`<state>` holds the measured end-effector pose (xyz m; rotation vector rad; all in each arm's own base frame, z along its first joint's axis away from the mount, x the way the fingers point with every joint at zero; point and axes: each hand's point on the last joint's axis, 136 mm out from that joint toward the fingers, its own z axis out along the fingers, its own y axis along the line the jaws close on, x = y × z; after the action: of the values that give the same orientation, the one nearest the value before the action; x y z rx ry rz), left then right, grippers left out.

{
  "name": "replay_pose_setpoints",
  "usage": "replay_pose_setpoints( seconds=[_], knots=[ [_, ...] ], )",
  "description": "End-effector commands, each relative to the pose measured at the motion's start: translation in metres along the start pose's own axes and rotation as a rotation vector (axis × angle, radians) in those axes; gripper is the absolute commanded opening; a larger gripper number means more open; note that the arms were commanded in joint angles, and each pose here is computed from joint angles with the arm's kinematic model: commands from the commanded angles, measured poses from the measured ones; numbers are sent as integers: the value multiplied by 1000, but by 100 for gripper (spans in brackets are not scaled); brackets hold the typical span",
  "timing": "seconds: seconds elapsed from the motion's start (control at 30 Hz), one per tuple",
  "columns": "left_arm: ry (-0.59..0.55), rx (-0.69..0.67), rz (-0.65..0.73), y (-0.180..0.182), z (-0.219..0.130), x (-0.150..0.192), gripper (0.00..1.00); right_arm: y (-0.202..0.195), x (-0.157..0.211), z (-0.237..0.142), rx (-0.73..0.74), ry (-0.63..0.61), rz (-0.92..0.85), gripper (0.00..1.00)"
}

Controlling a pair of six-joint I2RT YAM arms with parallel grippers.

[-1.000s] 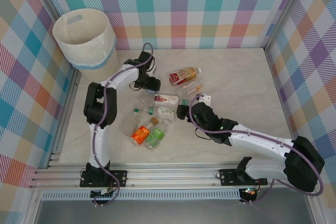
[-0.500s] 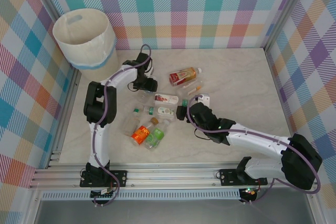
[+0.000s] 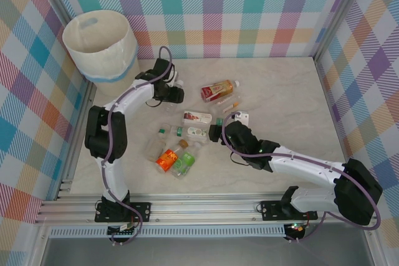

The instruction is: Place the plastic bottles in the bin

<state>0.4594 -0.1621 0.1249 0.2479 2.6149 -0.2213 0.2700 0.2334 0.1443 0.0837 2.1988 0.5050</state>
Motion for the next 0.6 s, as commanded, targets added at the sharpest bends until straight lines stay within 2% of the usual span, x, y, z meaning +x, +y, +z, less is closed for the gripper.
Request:
replay_pose_setpoints(
  seconds=[0.0,0.27,0.57],
  knots=[
    [-105,23,-44,2,-28,-21,53,11,-19,-5,-31,-49,13,100],
    [-265,100,-101,0,-78,-49,48,13,-22,-8,-53,-66,12,100],
    [-482,145,-179,19,-155,-88,44,14,-23,-9,-60,-74,11,100]
  ],
)
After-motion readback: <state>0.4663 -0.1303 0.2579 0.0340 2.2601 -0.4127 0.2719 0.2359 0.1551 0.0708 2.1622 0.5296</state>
